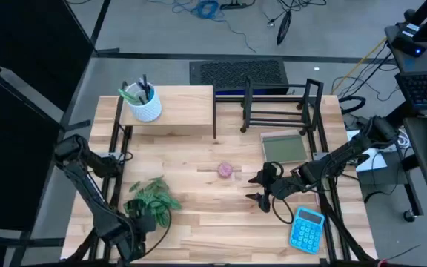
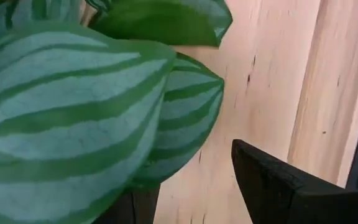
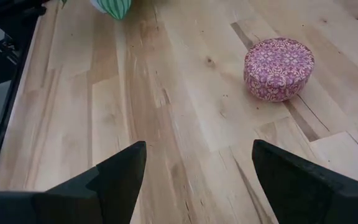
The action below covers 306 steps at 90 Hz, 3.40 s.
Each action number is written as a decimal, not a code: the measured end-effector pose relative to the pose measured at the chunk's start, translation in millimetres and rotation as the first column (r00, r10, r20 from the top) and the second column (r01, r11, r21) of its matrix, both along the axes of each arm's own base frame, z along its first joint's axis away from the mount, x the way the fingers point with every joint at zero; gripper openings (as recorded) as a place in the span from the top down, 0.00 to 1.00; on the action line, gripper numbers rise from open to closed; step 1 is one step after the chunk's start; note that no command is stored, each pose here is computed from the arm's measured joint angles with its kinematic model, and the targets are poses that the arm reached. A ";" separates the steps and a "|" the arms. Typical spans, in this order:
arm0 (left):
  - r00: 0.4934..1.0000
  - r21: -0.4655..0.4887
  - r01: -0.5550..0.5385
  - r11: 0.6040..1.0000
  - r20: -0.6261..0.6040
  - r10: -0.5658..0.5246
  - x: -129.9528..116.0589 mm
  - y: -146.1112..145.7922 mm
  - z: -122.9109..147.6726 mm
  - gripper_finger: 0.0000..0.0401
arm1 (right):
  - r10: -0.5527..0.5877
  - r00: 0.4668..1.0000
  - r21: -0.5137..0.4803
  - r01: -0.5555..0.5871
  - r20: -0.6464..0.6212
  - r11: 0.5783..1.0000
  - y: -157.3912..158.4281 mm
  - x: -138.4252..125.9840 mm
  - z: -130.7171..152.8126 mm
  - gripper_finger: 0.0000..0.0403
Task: Stock shelves
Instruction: Put the white vase plant on the shelf
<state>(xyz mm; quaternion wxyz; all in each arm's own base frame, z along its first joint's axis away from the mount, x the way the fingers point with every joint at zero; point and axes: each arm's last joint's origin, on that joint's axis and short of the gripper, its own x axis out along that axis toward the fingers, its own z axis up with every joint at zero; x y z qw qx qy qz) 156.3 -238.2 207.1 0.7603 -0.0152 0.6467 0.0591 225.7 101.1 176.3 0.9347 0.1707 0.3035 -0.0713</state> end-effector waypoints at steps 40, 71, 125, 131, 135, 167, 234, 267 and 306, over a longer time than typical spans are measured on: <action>0.999 0.136 0.025 0.990 0.031 -0.029 -2.4 9.2 2.0 0.56 | -0.017 1.000 -0.015 0.017 0.006 1.000 -0.7 0.1 0.1 0.31; 0.998 0.094 0.055 0.994 0.011 -0.056 -4.7 10.8 -17.1 0.62 | -0.006 1.000 -0.028 0.006 0.006 1.000 -0.7 0.1 0.2 0.31; 0.998 0.065 0.046 0.997 0.041 -0.049 9.3 16.5 -22.7 0.98 | -0.007 1.000 -0.026 0.008 0.006 1.000 -0.7 0.1 0.2 0.31; 0.999 0.059 0.027 0.998 0.045 -0.029 15.0 18.0 -18.6 0.99 | -0.009 1.000 -0.025 0.009 0.006 1.000 -0.7 0.1 0.1 0.31; 0.999 0.058 0.021 0.998 0.047 -0.024 19.4 19.2 -14.4 0.99 | -0.009 1.000 -0.025 0.009 0.006 1.000 -0.7 0.1 0.1 0.31; 0.985 0.151 0.055 0.987 0.154 -0.079 78.3 48.0 54.6 1.00 | -0.008 1.000 -0.027 0.008 0.006 1.000 -0.7 0.2 0.2 0.31; 0.966 0.391 0.006 0.920 0.235 -0.107 153.7 323.1 172.9 1.00 | -0.041 0.999 -0.104 0.043 0.025 0.994 -2.7 0.5 0.3 0.31; 0.960 0.325 0.088 0.942 0.223 -0.166 144.4 379.8 144.1 1.00 | -0.038 0.997 -0.089 0.043 0.060 0.995 -1.4 3.0 2.3 0.31; 0.961 0.268 0.093 0.959 0.228 -0.157 158.2 384.5 125.6 1.00 | -0.028 0.998 -0.095 0.032 0.048 0.995 -0.8 3.8 -0.1 0.31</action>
